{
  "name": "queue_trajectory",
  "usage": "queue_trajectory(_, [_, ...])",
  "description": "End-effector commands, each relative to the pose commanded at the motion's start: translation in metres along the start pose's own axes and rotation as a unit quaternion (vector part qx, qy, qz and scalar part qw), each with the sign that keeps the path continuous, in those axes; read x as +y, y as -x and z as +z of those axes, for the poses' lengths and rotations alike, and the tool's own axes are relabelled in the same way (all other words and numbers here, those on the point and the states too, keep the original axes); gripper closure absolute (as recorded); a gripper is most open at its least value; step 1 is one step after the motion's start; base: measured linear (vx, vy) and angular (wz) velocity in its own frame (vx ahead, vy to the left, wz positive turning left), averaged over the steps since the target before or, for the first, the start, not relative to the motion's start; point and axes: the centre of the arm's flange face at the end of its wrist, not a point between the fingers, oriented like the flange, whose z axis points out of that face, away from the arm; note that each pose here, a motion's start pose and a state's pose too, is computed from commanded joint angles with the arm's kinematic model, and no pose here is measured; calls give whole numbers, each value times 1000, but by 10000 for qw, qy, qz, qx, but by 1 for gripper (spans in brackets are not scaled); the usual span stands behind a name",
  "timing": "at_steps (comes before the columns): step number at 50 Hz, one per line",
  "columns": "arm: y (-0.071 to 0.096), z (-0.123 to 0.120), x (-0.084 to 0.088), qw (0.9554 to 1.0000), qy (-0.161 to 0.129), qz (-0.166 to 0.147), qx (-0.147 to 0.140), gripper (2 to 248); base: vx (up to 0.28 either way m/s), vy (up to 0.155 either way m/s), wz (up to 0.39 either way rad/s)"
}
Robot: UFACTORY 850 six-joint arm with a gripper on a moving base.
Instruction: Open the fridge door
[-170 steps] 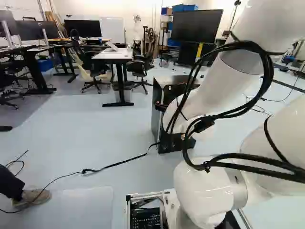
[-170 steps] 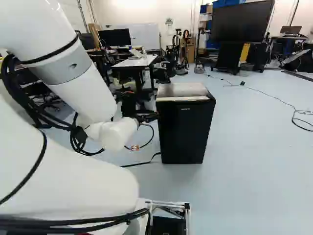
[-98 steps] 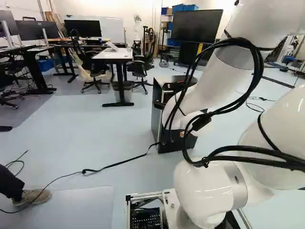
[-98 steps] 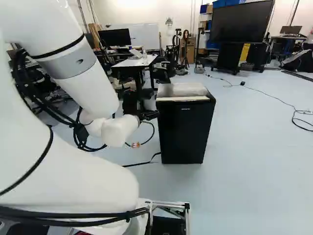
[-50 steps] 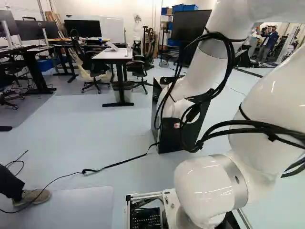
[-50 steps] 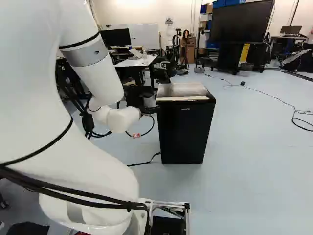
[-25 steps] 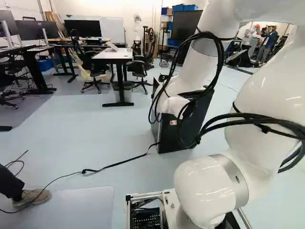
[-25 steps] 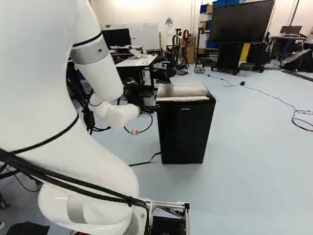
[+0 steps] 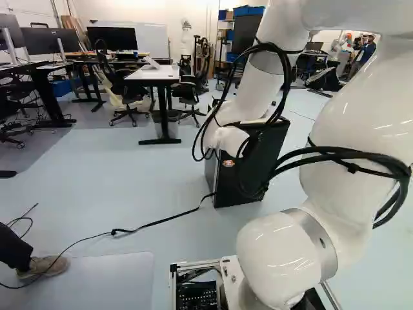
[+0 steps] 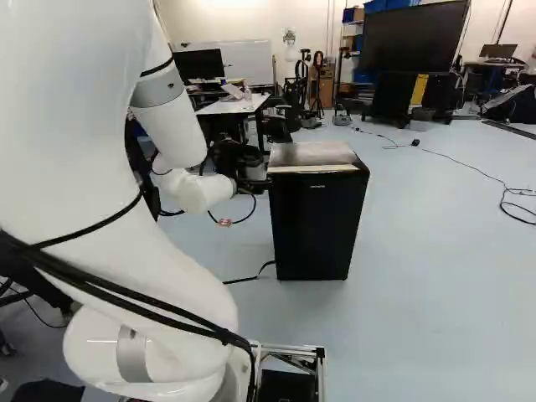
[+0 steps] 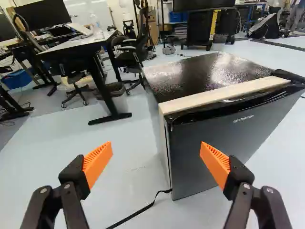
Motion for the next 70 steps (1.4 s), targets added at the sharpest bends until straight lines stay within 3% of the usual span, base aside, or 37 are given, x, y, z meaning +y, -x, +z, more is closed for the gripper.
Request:
queue_trajectory(39, [-1,26,-37,9966,506,649,-40,3,0,0,0])
queue_trajectory(70, [-3,51,-62,9863,1068,1257,19,3,0,0,0])
